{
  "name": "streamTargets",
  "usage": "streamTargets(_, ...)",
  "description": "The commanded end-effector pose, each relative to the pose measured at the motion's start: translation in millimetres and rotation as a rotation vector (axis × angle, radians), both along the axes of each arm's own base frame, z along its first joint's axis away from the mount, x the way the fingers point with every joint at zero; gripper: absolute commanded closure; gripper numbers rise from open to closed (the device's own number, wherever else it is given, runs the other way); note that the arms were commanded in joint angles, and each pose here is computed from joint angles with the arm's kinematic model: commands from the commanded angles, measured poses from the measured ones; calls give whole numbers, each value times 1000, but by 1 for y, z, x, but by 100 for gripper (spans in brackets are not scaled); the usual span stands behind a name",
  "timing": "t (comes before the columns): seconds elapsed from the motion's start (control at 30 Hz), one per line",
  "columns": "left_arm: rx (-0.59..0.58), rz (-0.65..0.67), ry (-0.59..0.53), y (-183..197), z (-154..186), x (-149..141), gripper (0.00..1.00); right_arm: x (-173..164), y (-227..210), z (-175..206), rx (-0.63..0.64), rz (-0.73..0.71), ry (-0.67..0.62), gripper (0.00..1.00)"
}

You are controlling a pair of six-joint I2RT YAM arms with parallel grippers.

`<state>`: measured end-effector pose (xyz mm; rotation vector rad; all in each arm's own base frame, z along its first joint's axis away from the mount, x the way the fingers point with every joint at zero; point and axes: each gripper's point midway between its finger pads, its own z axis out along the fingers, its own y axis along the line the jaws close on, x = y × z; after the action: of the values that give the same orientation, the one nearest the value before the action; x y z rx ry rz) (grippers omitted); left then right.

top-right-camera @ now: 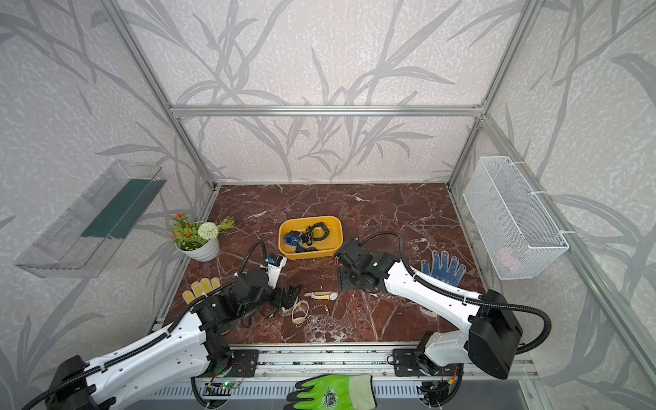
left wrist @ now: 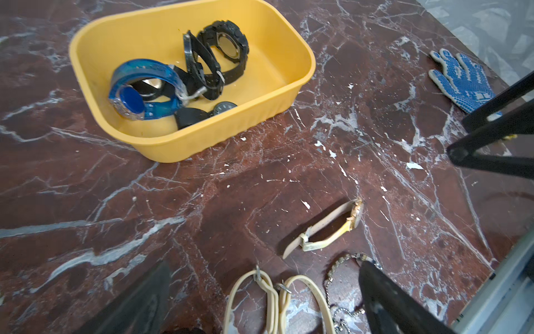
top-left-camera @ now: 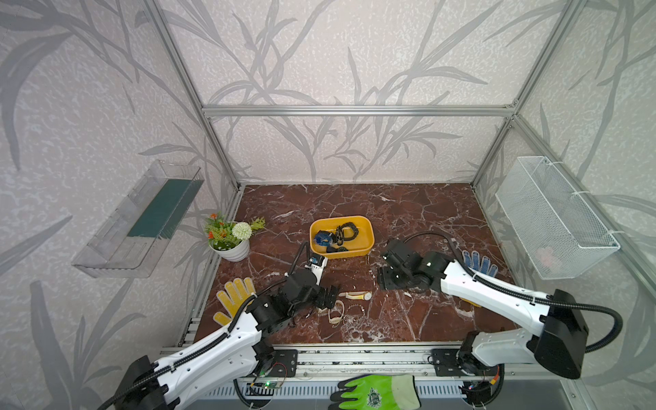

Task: Put the watch into the storage box
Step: Place the watch in the storage box, then pick up the watch at the center of the board.

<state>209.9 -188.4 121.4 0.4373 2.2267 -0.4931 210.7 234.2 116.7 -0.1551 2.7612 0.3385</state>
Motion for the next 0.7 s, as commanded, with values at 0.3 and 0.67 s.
streamTargets(0.3,-44,-42,21,-6,-9,-8,1,-6,41,-38,28,-104,95,36)
streamTargets(0.67,-48,-30,19,-1,-12,-11,1,0,53,-69,-2,-136,138,38)
